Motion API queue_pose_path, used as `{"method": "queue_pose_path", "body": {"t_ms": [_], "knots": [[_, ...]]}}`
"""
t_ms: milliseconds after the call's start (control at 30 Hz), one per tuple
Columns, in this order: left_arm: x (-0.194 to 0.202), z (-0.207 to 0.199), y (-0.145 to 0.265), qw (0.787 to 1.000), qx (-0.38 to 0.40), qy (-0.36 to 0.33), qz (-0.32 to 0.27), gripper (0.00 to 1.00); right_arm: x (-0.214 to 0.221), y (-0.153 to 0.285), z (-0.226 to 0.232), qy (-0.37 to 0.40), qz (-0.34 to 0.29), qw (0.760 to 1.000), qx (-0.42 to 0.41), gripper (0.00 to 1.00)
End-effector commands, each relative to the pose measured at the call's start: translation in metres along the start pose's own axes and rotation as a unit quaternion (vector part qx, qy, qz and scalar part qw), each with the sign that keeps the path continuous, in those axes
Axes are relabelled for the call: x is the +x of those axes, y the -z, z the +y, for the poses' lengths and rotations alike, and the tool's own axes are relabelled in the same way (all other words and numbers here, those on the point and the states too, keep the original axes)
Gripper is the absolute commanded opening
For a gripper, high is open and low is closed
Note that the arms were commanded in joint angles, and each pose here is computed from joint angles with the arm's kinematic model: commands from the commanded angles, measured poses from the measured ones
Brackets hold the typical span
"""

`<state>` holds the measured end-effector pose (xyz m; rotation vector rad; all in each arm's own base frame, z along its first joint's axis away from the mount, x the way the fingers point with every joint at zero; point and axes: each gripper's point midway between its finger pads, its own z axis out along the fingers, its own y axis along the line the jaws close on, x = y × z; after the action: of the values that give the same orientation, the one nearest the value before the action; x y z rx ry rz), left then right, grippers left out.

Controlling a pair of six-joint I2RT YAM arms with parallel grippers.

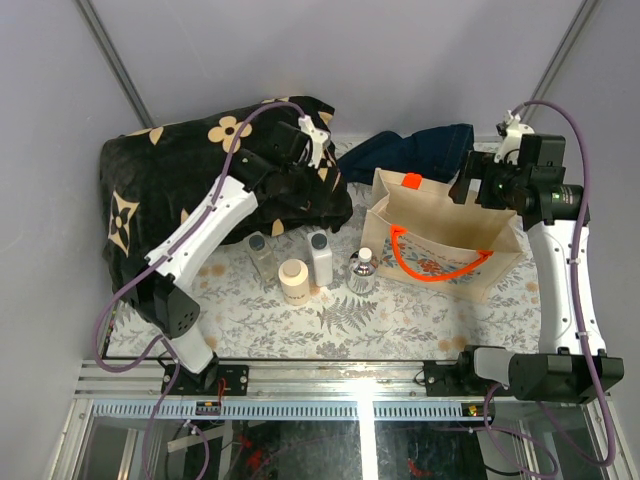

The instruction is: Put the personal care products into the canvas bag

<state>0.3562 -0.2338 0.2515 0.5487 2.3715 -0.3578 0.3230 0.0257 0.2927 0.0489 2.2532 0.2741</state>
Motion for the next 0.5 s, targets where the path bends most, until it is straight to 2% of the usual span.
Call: {"method": "queue_pose_path", "body": {"t_ms": [0,100,267,467], "knots": [[0.024,-0.02,0.005,0.998,0.052,0.023,0.036,1.0,0.011,0.006,-0.012,0.001,0.027,0.999,0.04,1.0],[0.047,-0.024,0.005,0.995,0.059,0.029,0.075,1.0,0.019,0.012,-0.026,0.001,0.049,0.995,0.083,1.0],[0.072,-0.03,0.003,0.991,0.066,0.048,0.108,1.0,0.027,0.017,-0.045,0.006,0.061,0.989,0.133,1.0],[0.07,-0.034,-0.013,0.988,0.035,0.11,0.1,1.0,0.033,0.011,-0.047,0.003,0.074,0.988,0.135,1.0]]}}
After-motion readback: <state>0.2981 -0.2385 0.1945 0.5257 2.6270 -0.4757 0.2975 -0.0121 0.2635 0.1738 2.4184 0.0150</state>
